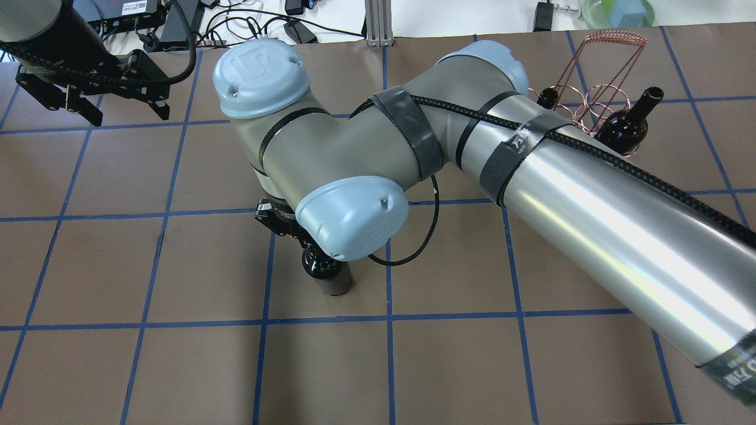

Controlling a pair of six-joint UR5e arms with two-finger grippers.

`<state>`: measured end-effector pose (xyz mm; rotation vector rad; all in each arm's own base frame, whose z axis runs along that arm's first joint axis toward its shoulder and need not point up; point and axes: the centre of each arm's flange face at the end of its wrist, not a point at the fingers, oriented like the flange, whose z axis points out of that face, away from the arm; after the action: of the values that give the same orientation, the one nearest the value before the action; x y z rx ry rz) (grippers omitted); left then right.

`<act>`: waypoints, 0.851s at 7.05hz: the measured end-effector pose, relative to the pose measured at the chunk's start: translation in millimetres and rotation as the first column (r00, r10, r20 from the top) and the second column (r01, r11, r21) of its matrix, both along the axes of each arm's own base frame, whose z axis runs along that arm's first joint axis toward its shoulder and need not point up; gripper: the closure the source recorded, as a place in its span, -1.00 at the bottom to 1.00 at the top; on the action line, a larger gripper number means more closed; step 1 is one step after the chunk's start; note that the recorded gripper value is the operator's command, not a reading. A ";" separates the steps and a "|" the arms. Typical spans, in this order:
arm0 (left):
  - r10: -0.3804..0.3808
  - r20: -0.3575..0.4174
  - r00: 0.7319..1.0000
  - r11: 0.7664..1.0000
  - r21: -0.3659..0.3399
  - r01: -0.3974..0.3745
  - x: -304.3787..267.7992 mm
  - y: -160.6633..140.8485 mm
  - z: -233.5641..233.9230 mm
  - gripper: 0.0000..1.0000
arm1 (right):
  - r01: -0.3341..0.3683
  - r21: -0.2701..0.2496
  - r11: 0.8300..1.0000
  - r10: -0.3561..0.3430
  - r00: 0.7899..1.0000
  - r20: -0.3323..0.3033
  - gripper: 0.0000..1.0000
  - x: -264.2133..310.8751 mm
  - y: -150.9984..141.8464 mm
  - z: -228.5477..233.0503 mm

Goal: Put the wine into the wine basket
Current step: 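Grasp the bottle neck with the right gripper and lift it, then carry the bottle to the copper rack and lay it in the empty slot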

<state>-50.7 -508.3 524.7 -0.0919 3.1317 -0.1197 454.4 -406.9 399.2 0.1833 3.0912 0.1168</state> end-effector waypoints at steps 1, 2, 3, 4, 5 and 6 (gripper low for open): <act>0.000 0.000 1.000 1.000 0.000 0.000 -0.1 0.2 0.1 -1.00 | -0.009 -0.012 1.000 0.009 1.000 0.004 0.96 -18.8 -8.8 14.9; 0.000 0.000 1.000 1.000 0.000 0.000 -0.2 0.4 0.2 -1.00 | -0.022 -0.010 1.000 0.022 1.000 0.000 0.96 -51.9 -20.6 33.3; 0.000 0.000 1.000 1.000 0.000 0.000 -0.1 0.4 0.2 -1.00 | -0.046 -0.001 0.999 0.046 0.999 -0.006 0.95 -93.8 -32.2 53.1; 0.000 0.000 1.000 1.000 0.000 0.000 0.2 0.3 0.1 -1.00 | -0.074 0.001 0.997 0.074 0.997 -0.015 0.93 -139.9 -45.3 70.4; 0.000 0.000 1.000 1.000 0.000 0.000 0.2 0.2 0.0 -1.00 | -0.110 -0.002 0.994 0.109 0.993 -0.031 0.91 -188.5 -59.4 83.5; 0.000 0.000 1.000 1.000 0.000 0.000 -0.2 0.2 -0.1 -1.00 | -0.152 0.002 0.988 0.152 0.988 -0.040 0.92 -237.8 -72.7 92.3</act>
<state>-51.0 -508.1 524.7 -0.0913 3.1317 -0.1196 216.6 -479.5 491.5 -0.0517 3.1421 0.1178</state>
